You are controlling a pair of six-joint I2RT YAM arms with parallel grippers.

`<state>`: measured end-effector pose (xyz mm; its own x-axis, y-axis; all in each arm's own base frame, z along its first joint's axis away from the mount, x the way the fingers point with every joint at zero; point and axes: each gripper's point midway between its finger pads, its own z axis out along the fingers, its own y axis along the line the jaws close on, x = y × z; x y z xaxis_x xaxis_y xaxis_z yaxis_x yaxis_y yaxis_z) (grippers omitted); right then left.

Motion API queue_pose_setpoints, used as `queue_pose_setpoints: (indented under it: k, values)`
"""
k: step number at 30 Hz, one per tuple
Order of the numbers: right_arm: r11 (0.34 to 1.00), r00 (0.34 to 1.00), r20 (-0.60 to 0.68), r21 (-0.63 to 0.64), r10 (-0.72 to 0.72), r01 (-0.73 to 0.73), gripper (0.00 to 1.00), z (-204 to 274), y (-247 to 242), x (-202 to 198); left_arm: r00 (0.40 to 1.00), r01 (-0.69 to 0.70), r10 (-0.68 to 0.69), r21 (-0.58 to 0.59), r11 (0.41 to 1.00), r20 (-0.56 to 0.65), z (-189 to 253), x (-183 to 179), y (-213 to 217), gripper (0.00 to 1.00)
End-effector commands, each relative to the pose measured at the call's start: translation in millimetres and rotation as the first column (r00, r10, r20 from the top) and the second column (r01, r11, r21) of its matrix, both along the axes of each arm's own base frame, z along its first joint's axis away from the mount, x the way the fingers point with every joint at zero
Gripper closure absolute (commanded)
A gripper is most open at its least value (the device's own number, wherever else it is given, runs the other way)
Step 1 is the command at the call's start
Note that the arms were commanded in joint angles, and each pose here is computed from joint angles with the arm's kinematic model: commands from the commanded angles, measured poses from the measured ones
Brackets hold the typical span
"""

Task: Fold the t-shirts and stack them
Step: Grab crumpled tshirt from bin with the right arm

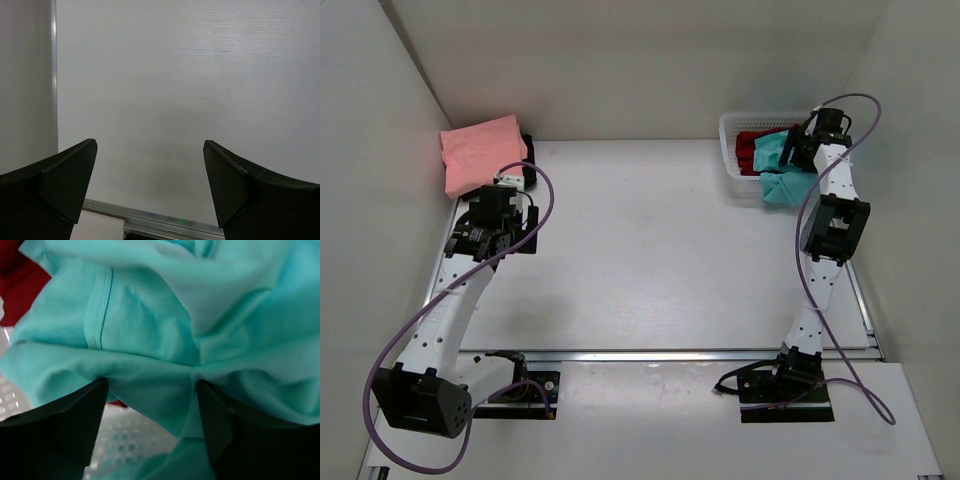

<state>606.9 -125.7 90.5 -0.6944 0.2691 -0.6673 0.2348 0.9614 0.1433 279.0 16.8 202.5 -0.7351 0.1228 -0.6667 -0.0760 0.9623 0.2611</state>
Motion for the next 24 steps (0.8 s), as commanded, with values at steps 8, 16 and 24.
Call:
queue_pose_setpoints:
  k: [8,16,24]
  values:
    - [0.997,0.998,0.043,0.058,0.046,-0.048,1.0,3,17,17,0.995,-0.004,0.012,-0.085,0.996,0.098,24,6,-11,0.19]
    - [0.993,0.749,0.654,-0.038,0.111,-0.114,1.0,312,50,14,0.973,0.022,0.0,-0.092,0.996,0.232,43,24,-20,0.98]
    - [0.93,0.423,0.853,-0.17,0.304,-0.326,1.0,497,157,-137,0.9,0.177,-0.071,-0.212,0.961,0.43,102,65,-52,0.89]
